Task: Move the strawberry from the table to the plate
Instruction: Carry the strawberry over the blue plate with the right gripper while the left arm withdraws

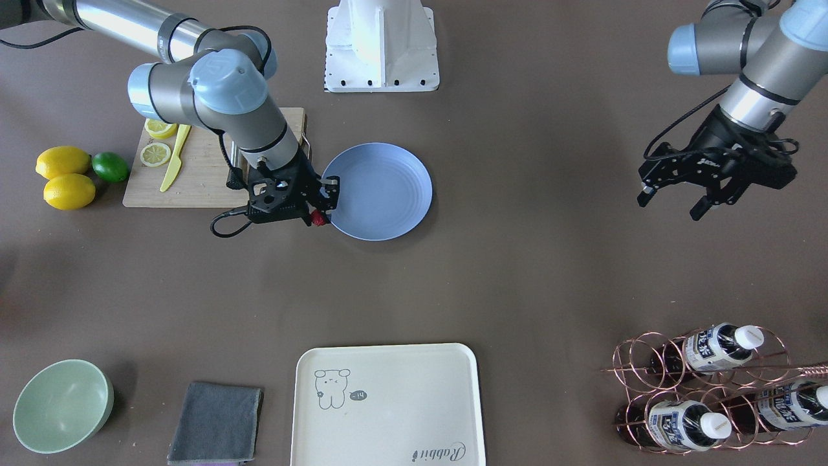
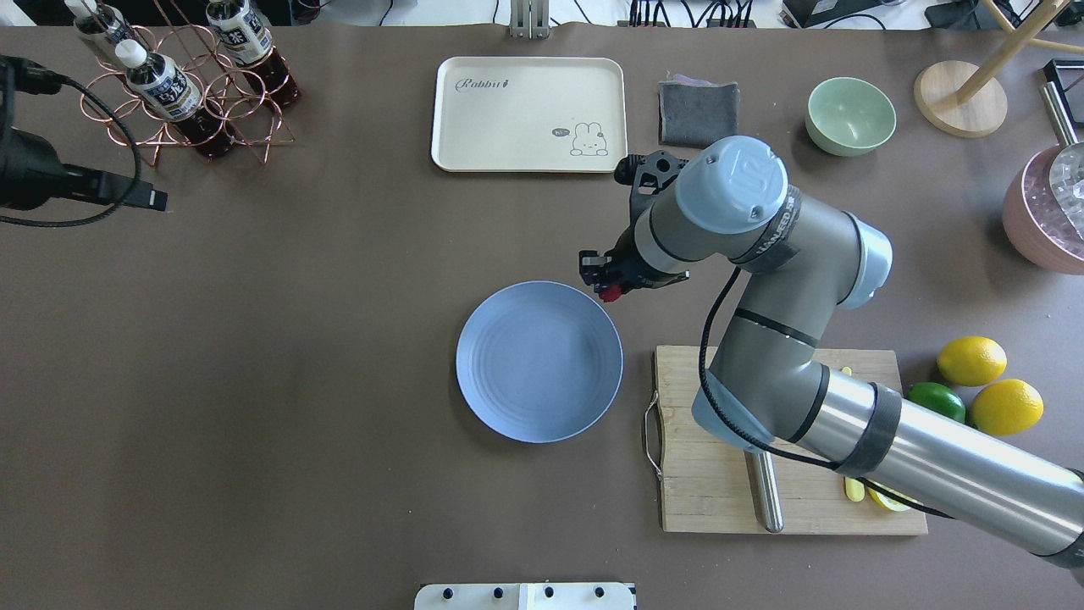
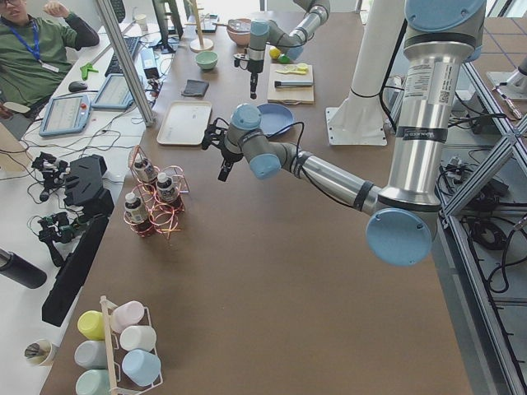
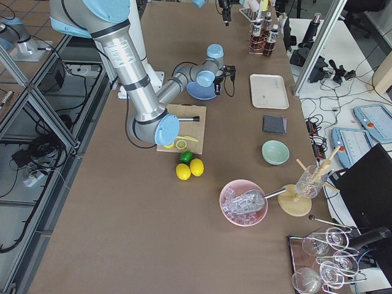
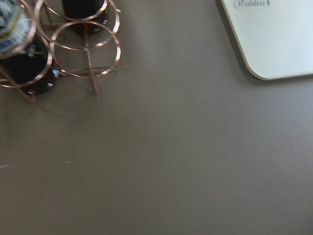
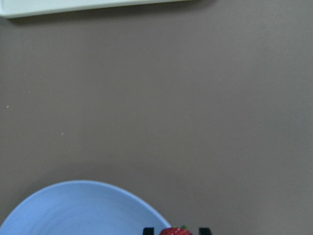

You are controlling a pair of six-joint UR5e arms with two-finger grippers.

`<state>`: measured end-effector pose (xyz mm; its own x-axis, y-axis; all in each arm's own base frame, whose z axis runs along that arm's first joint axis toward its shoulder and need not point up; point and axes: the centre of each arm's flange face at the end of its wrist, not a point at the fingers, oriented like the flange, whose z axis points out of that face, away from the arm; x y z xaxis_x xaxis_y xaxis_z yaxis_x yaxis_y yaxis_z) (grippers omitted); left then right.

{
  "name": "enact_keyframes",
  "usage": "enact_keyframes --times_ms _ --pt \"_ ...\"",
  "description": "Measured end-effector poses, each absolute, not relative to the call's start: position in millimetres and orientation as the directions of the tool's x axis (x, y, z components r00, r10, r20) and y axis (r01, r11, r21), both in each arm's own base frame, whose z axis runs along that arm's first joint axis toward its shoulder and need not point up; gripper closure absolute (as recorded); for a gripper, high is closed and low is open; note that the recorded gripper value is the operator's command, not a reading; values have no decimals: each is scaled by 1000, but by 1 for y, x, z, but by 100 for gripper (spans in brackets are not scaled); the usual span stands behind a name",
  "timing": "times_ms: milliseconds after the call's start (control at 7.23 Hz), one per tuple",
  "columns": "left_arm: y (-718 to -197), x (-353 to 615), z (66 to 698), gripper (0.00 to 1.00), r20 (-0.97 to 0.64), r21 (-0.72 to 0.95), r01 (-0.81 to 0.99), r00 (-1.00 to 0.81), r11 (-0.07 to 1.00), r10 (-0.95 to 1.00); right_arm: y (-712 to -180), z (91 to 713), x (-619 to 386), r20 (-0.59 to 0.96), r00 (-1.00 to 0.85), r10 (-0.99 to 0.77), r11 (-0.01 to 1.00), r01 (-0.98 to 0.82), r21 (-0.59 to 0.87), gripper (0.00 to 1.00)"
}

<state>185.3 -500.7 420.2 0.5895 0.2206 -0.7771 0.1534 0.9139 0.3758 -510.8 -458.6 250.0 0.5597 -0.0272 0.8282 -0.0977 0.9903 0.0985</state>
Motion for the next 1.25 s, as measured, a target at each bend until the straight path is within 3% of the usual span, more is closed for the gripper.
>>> enact_keyframes --times_ms 553,969,1107,1245 --pt "-494 126 488 2 -714 389 111 664 915 223 -374 226 -593 816 573 -73 987 -76 142 100" --pt "-493 110 511 2 -709 368 102 673 924 208 -361 232 -609 806 586 -88 985 -70 158 100" --pt "-493 109 515 2 -709 364 101 675 926 205 -361 233 -610 804 588 -88 985 -71 160 4" --pt "-491 108 518 2 -709 360 99 676 928 203 -363 234 -609 803 590 -87 984 -74 161 0"
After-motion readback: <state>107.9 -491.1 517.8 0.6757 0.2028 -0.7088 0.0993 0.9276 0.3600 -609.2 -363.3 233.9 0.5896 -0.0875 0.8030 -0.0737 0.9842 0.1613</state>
